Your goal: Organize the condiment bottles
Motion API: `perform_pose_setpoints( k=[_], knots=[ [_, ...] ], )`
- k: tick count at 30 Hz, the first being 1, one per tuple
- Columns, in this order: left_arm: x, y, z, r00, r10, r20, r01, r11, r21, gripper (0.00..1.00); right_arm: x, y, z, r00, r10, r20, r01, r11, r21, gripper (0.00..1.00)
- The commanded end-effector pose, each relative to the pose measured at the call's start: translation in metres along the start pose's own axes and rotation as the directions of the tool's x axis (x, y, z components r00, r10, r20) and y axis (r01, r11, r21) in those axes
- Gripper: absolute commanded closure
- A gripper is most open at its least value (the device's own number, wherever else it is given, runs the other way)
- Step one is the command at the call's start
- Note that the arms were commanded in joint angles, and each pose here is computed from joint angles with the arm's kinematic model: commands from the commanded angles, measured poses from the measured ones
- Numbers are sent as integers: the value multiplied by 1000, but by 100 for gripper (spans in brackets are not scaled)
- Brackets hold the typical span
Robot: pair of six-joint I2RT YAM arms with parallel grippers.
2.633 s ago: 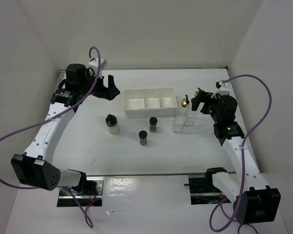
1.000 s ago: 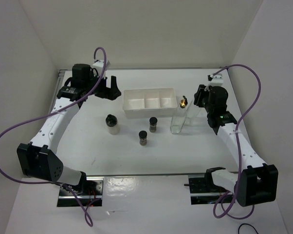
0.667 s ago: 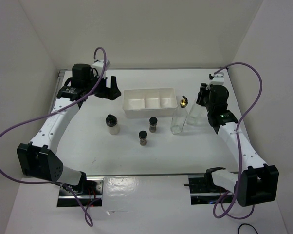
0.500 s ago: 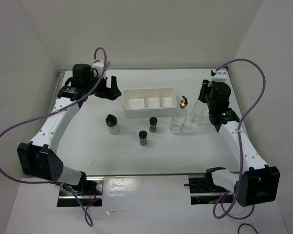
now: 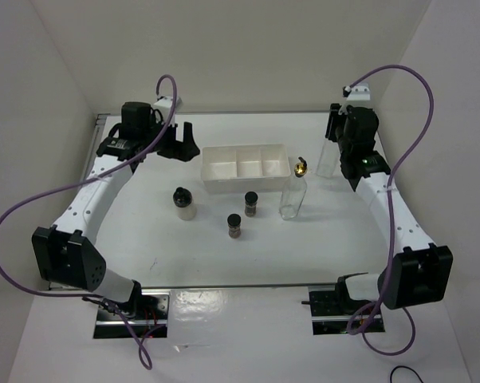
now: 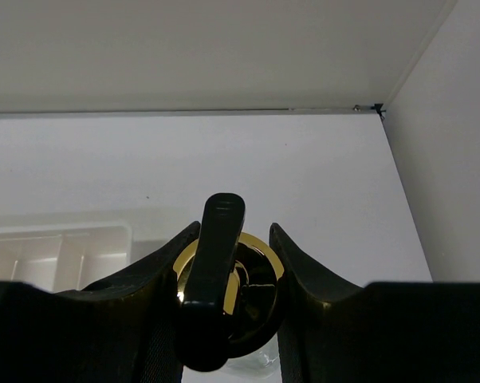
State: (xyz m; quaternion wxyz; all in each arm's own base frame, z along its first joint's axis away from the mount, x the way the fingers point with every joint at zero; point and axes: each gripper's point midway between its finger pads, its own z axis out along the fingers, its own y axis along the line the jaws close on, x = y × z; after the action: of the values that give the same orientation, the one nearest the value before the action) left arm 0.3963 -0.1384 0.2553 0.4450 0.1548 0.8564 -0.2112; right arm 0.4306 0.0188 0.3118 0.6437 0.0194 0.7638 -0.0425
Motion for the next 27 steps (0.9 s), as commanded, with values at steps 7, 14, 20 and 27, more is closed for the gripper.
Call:
perform_pose_setpoints(
  k=[7,14,20,27],
  knots=[
    [-25,-2,8,998,48,46,-49,998,26,0,-97,21,27,967,-25,255,46,996,-77,100],
    [-28,3,20,998,43,34,-44,999,26,0,-127,33,42,952,8,305,31,992,-123,100],
    [-30,7,30,999,40,26,-41,999,26,0,-135,46,42,951,54,306,7,981,-193,100],
    [-29,7,41,1000,27,15,-27,999,45,0,-145,75,43,949,77,305,15,958,-287,100]
  ],
)
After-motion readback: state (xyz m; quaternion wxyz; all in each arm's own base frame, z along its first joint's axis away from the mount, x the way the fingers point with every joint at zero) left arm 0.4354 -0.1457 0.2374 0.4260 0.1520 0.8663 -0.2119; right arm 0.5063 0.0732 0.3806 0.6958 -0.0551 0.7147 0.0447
